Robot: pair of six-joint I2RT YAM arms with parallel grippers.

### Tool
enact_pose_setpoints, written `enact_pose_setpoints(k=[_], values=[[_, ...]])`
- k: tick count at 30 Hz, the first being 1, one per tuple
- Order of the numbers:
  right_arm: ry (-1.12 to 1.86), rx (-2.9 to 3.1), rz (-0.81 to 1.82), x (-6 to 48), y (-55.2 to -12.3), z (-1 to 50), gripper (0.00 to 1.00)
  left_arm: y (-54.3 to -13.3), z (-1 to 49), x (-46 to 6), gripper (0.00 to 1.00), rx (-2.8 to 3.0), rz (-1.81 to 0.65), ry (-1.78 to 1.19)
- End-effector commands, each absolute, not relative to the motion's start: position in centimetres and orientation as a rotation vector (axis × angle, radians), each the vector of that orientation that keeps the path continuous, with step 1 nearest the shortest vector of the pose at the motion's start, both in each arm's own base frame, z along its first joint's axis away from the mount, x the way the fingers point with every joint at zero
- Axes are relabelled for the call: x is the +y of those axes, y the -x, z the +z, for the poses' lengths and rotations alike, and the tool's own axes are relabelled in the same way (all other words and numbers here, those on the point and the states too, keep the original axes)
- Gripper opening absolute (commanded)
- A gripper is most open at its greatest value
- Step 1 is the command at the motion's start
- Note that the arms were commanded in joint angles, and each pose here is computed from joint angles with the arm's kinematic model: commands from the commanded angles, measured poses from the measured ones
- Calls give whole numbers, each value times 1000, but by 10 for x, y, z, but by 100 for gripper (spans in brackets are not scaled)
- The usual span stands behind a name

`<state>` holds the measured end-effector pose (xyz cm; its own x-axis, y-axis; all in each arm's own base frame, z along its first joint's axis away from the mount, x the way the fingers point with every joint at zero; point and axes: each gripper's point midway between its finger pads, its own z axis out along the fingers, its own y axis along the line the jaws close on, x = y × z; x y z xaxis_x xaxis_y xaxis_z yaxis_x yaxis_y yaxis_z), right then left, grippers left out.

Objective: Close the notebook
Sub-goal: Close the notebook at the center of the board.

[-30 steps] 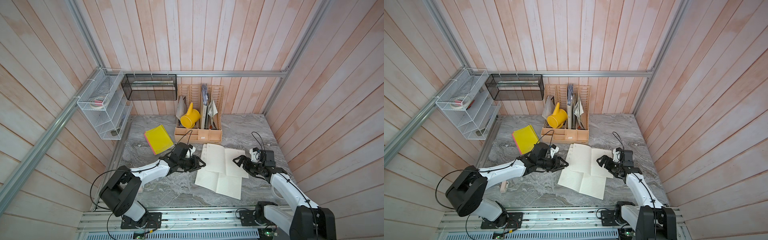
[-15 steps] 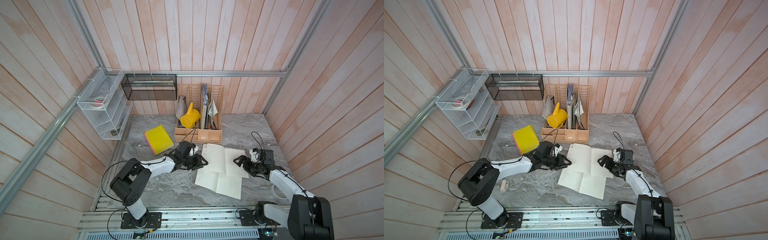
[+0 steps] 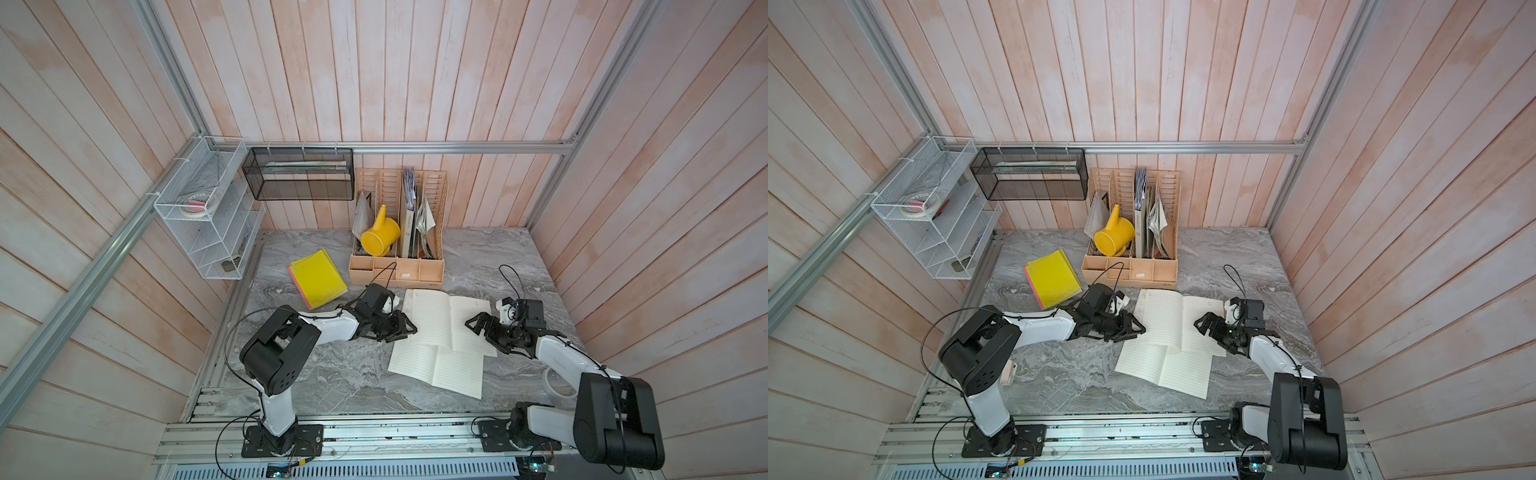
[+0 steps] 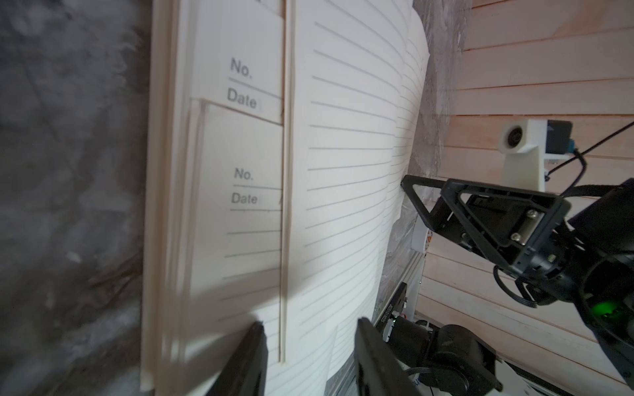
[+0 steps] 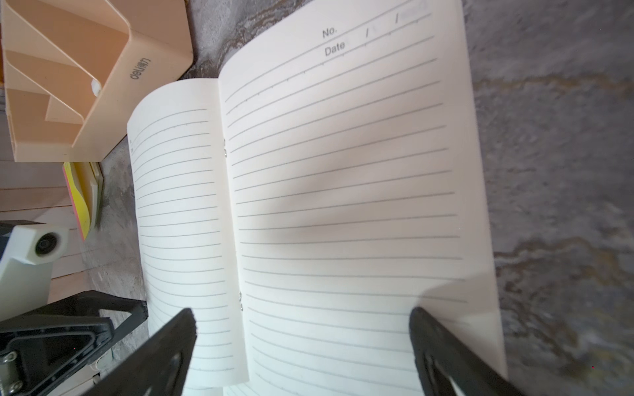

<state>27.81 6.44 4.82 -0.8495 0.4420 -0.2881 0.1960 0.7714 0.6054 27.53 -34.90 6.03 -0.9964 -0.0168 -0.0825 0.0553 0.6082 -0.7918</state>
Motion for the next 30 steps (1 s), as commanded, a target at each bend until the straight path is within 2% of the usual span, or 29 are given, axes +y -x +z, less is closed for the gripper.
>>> enact_pose_setpoints(k=[1,10,17,23,30], values=[[-479,2573,831,67,-271,40,98,-279,59,-356,45,2733,-1358,-83],[-472,2574,846,69,-270,41,98,-277,39,-354,47,2769,-1344,-61],[-465,2577,868,71,-270,41,98,-282,8,-341,48,2819,-1177,-48],[-462,2582,873,72,-269,40,98,-283,5,-351,48,2785,-1262,-67],[-461,2580,878,73,-269,41,98,-277,20,-361,49,2691,-1491,-41]])
